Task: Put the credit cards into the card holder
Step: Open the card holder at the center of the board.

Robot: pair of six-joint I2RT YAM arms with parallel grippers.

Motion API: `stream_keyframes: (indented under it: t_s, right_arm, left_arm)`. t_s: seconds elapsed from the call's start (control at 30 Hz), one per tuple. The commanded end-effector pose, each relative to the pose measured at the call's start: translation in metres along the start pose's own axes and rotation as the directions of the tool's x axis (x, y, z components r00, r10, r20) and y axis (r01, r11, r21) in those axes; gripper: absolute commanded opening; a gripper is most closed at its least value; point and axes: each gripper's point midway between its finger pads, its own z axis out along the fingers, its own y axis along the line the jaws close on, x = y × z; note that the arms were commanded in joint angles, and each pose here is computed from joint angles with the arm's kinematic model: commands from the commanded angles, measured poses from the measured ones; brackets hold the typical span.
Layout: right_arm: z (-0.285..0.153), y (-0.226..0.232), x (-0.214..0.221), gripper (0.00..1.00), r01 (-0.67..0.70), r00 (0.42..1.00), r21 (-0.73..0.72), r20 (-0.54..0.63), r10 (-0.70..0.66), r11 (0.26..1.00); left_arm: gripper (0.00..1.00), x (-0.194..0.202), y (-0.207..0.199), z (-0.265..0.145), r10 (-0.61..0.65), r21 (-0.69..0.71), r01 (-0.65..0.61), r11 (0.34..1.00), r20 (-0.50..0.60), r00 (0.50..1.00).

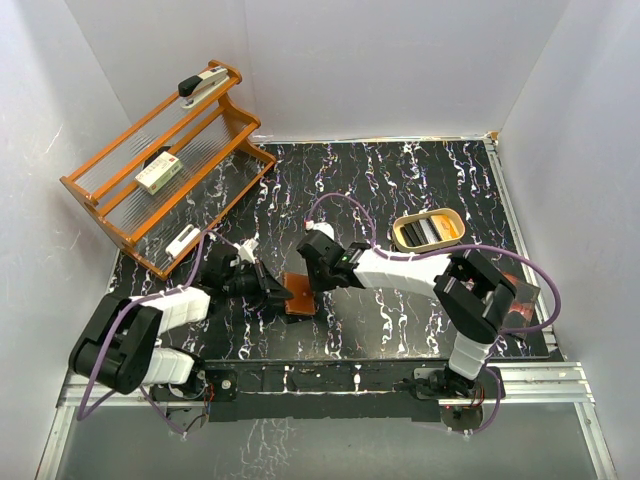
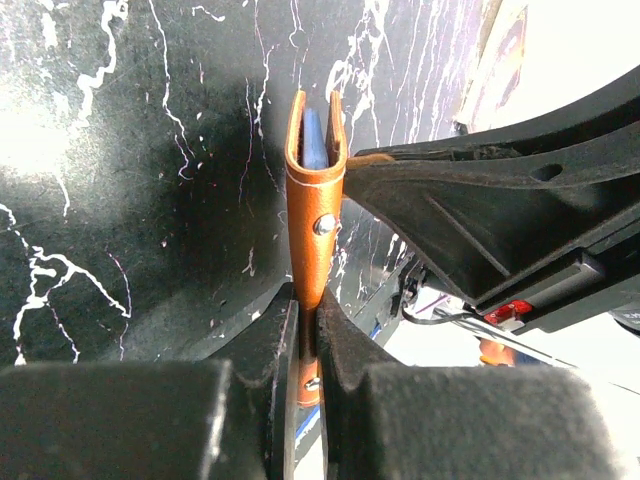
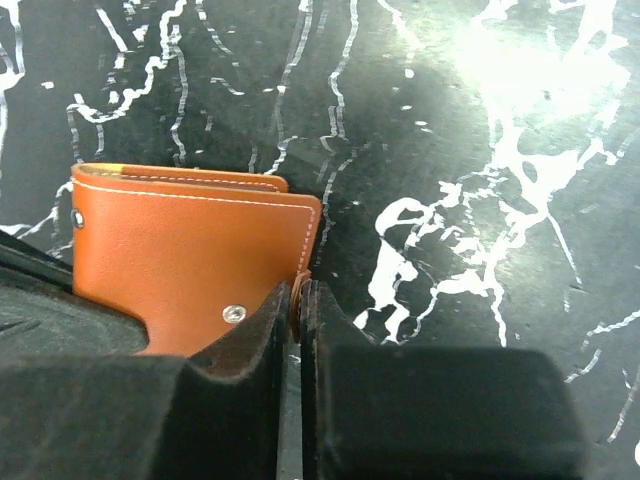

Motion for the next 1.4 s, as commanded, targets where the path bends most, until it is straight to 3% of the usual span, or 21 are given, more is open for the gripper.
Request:
stream_keyframes:
  t_s: [0.0,0.07,0.23,0.47,0.63,0.8,1.1,1.23,1.37]
  right_arm:
    - [-0.010,-0.007,-0.028,0.00,0.014,0.995,0.065,0.095,-0.021,0.998]
    - [-0.010,-0.007,-0.029,0.00,0.024,0.994,0.066,0.104,-0.030,0.998]
    - [-0.017,-0.006,-0.029,0.00,-0.008,0.996,0.063,0.089,0.002,0.998]
    - [-0.054,0.025,-0.035,0.00,-0.116,0.992,-0.076,0.047,0.120,0.990]
    - [-0.085,0.030,-0.050,0.00,-0.123,0.984,-0.140,0.115,0.140,0.982]
    - [-0.068,0.009,-0.032,0.00,-0.140,0.967,-0.154,0.193,0.168,0.978]
    - [-0.076,0.008,-0.034,0.00,-0.198,0.942,-0.204,0.232,0.243,0.959]
    - [-0.078,0.020,-0.035,0.00,-0.200,0.943,-0.257,0.210,0.257,0.946]
    - [-0.084,0.050,-0.028,0.00,-0.224,0.957,-0.362,0.093,0.274,0.905]
  left_arm:
    - [0.00,0.003,-0.010,0.001,0.017,0.055,-0.015,0.998,-0.041,0.999]
    - [0.01,-0.002,-0.014,0.002,0.021,0.055,-0.019,0.998,-0.040,0.999]
    - [0.41,-0.018,0.002,0.004,-0.038,-0.136,0.035,0.990,-0.018,0.999]
    - [0.67,-0.033,-0.008,-0.038,-0.048,-0.371,0.060,0.927,0.042,0.998]
    - [0.70,-0.035,-0.032,-0.050,-0.032,-0.318,0.052,0.947,0.069,0.997]
    - [0.71,-0.027,-0.042,-0.041,0.090,-0.149,-0.080,0.986,0.063,0.994]
    - [0.73,-0.017,-0.044,-0.045,0.141,-0.156,-0.146,0.977,-0.047,0.989]
    - [0.70,-0.006,-0.029,-0.042,0.098,-0.165,-0.106,0.981,-0.053,0.994]
    - [0.69,0.004,-0.018,-0.047,0.065,-0.181,-0.069,0.981,-0.028,0.998]
